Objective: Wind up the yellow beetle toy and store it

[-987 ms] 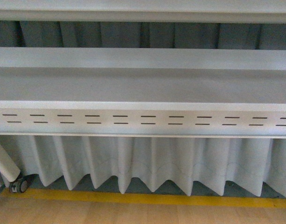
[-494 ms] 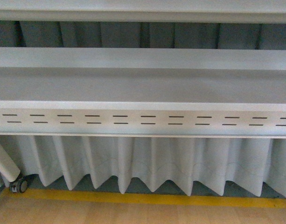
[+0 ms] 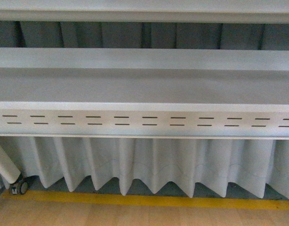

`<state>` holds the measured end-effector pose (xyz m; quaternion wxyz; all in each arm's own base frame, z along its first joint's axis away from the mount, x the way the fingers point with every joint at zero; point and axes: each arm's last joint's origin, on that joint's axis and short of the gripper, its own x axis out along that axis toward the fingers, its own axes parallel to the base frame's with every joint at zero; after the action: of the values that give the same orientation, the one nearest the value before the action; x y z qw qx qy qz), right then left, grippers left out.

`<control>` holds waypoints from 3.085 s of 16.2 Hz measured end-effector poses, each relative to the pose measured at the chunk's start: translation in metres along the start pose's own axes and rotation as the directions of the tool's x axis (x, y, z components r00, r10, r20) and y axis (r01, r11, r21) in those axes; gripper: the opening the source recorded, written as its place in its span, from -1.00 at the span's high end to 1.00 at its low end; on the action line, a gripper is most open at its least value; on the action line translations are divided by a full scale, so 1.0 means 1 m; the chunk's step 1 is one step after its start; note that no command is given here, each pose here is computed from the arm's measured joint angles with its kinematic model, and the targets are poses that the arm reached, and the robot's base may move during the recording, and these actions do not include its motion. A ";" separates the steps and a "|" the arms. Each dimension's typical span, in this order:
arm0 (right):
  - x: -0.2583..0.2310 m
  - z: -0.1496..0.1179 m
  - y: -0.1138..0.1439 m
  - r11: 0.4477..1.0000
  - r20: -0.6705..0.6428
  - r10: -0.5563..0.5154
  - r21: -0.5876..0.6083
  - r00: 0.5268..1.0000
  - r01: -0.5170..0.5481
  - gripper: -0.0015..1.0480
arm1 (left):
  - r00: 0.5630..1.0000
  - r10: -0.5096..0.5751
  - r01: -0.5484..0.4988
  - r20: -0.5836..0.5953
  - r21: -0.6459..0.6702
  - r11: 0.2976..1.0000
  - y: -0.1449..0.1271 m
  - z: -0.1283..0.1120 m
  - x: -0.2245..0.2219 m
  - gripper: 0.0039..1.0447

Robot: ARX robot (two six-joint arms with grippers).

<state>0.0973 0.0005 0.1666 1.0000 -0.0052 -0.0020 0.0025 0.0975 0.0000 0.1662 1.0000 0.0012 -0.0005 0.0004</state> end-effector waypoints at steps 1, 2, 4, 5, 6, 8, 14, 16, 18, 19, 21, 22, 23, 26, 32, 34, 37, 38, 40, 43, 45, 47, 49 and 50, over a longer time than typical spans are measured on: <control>0.000 0.000 0.000 1.000 0.000 0.000 0.000 1.000 0.000 -0.87 | 1.000 0.000 0.000 0.000 0.000 1.000 0.000 0.000 0.000 -0.88; 0.000 0.000 0.000 1.000 0.000 0.000 0.000 1.000 0.000 -0.87 | 1.000 0.000 0.000 0.000 0.000 1.000 0.000 0.000 0.000 -0.88; 0.000 0.000 0.000 1.000 0.000 0.000 0.000 1.000 0.000 -0.87 | 1.000 0.000 0.000 0.000 0.000 1.000 0.000 0.000 0.000 -0.88; 0.000 0.000 0.000 1.000 0.000 0.000 0.000 1.000 0.000 -0.87 | 1.000 0.000 0.000 0.000 0.000 1.000 0.000 0.000 0.000 -0.88; 0.000 0.000 0.000 1.000 0.000 0.000 0.000 1.000 0.000 -0.87 | 1.000 0.000 0.000 0.000 0.000 1.000 0.000 0.000 0.000 -0.88; 0.000 0.000 0.000 1.000 0.000 0.000 0.000 1.000 0.000 -0.87 | 1.000 0.000 0.000 0.000 0.000 1.000 0.000 0.000 0.000 -0.88; 0.000 0.000 0.000 1.000 0.000 0.000 0.000 1.000 0.000 -0.87 | 1.000 0.000 0.000 0.000 0.000 1.000 0.000 0.000 0.000 -0.88; 0.000 0.000 0.000 1.000 0.000 0.000 0.000 1.000 0.000 -0.87 | 1.000 0.000 0.000 0.000 0.000 1.000 0.000 0.000 0.000 -0.88; 0.000 0.000 0.000 1.000 -0.004 0.000 0.000 1.000 0.000 -0.87 | 1.000 0.000 0.000 -0.003 0.000 1.000 0.000 0.000 0.000 -0.88; 0.000 0.000 0.000 1.000 -0.004 0.000 0.000 1.000 0.000 -0.87 | 1.000 0.000 0.000 -0.003 0.000 1.000 0.000 0.000 0.000 -0.88; 0.000 0.000 0.000 1.000 -0.002 0.000 0.000 1.000 0.000 -0.87 | 1.000 0.001 -0.001 -0.002 0.000 1.000 0.000 0.000 0.000 -0.88; 0.000 0.000 0.000 1.000 -0.002 0.000 0.000 1.000 0.000 -0.87 | 1.000 -0.001 0.001 0.000 0.000 1.000 0.000 0.000 0.000 -0.88; 0.000 0.000 0.000 1.000 -0.002 0.000 0.001 1.000 0.000 -0.87 | 1.000 0.000 0.000 -0.002 0.000 1.000 0.000 0.000 0.000 -0.88; 0.000 0.000 0.000 1.000 -0.001 0.000 0.000 1.000 0.000 -0.87 | 1.000 0.000 0.000 0.000 0.000 1.000 0.000 0.000 0.000 -0.88; 0.000 0.000 0.000 1.000 0.002 0.000 0.000 1.000 0.000 -0.87 | 1.000 0.000 0.000 -0.001 0.000 1.000 0.000 0.000 0.000 -0.88; 0.000 0.000 0.000 1.000 0.000 0.000 0.000 1.000 0.000 -0.87 | 1.000 0.000 0.000 0.000 0.000 1.000 0.000 0.000 0.000 -0.88; 0.000 0.000 0.000 1.000 0.000 0.000 0.000 1.000 0.000 -0.87 | 1.000 0.000 0.000 0.000 0.000 1.000 0.000 0.000 0.000 -0.88; 0.000 0.000 0.000 1.000 0.001 0.000 0.000 1.000 0.000 -0.87 | 1.000 0.000 0.000 0.000 0.000 1.000 0.000 0.000 0.000 -0.88; 0.000 0.000 0.000 1.000 -0.002 0.001 0.001 1.000 -0.001 -0.87 | 1.000 -0.001 0.001 0.000 0.000 1.000 0.000 0.000 0.000 -0.88; 0.000 0.000 0.000 1.000 0.005 0.000 0.003 1.000 0.000 -0.87 | 1.000 0.000 0.000 0.003 0.000 1.000 0.000 0.000 0.000 -0.88; 0.000 0.000 0.000 1.000 0.002 0.000 0.003 1.000 0.000 -0.87 | 1.000 0.000 0.000 0.003 0.000 1.000 0.000 0.000 0.000 -0.88; 0.000 0.000 0.000 1.000 0.000 0.000 0.003 1.000 0.000 -0.87 | 1.000 0.000 0.000 0.001 0.000 1.000 0.000 0.000 0.000 -0.88; 0.000 0.000 0.000 1.000 0.000 0.000 0.003 1.000 0.000 -0.87 | 1.000 0.000 0.000 0.001 0.000 1.000 0.000 0.000 0.000 -0.88; 0.000 0.000 0.000 1.000 0.000 0.000 0.003 1.000 0.000 -0.87 | 1.000 0.000 0.000 0.001 0.000 1.000 0.000 0.000 0.000 -0.88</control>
<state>0.0973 0.0005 0.1666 1.0000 -0.0037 -0.0020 0.0025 0.0975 0.0000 0.1663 1.0000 0.0012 -0.0009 0.0002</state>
